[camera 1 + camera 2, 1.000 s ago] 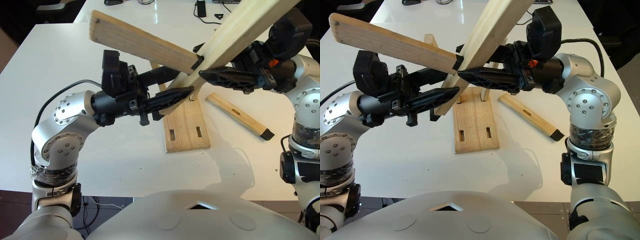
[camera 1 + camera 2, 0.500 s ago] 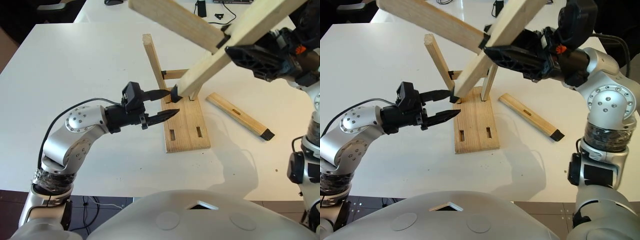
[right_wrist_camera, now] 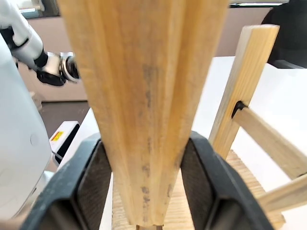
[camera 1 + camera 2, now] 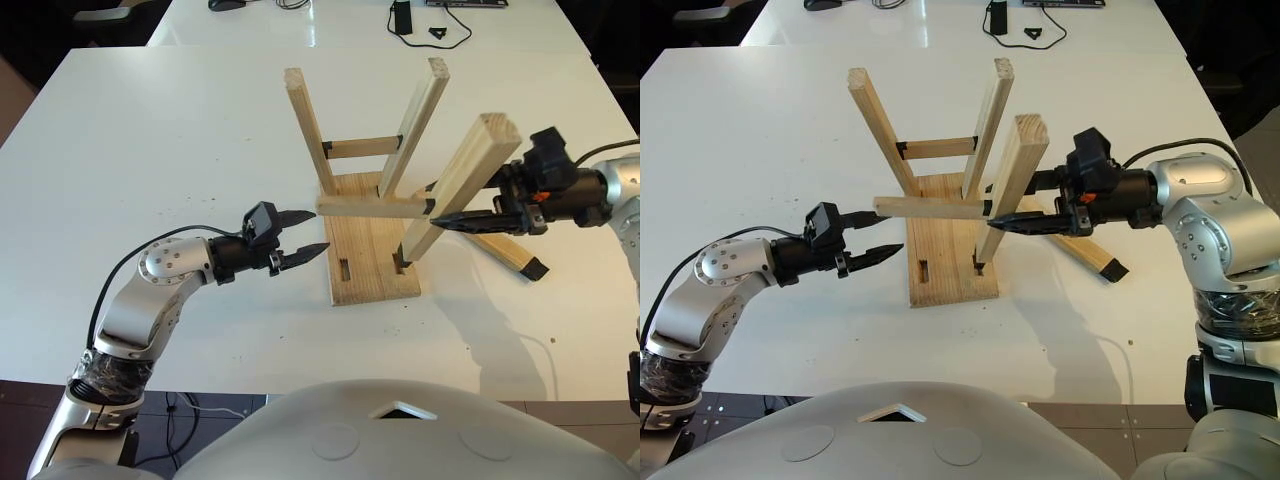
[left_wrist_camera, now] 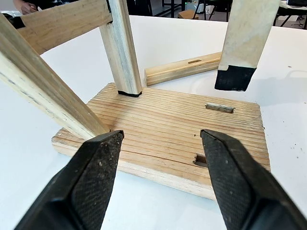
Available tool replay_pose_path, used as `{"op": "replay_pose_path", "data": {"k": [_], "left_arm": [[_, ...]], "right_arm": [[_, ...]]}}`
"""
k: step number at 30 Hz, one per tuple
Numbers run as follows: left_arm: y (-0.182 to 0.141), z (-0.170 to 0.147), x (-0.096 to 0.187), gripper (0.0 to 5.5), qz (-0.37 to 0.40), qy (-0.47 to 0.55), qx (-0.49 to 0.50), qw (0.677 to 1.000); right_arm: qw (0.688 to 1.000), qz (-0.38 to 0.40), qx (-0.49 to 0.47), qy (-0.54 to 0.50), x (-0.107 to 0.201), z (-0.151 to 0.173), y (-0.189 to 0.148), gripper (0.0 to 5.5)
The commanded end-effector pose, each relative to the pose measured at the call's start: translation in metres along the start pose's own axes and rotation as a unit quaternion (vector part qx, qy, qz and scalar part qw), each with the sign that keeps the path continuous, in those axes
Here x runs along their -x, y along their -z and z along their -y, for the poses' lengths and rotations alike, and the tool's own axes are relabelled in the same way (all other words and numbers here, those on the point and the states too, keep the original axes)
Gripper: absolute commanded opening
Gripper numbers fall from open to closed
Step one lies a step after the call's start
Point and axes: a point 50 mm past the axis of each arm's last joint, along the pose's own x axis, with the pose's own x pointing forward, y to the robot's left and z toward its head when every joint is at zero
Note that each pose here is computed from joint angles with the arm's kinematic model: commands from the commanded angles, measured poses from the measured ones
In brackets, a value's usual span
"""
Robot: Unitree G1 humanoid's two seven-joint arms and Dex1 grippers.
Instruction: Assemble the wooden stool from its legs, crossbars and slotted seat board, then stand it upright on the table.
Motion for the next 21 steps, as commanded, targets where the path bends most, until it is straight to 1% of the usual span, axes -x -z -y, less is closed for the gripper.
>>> {"op": "replay_pose_path", "data": {"k": [1,6,17,21], "left_arm": [[0.012,-0.001,0.004,2.98,-0.024,-0.004,0.006,1.000],[0.026,-0.008,0.013,2.98,-0.038,-0.020,0.026,0.999],[0.030,-0.014,0.017,2.98,-0.034,-0.030,0.034,0.998],[0.030,-0.016,0.017,2.98,-0.034,-0.030,0.032,0.998]], "right_arm": [[0.999,-0.030,0.015,-0.010,-0.002,-0.001,0.009,2.00],[0.999,-0.029,0.013,-0.015,-0.008,0.001,0.018,2.00],[0.999,0.007,0.028,-0.031,-0.017,0.002,0.008,2.00],[0.999,0.006,0.029,-0.030,-0.017,0.003,0.008,2.00]]}}
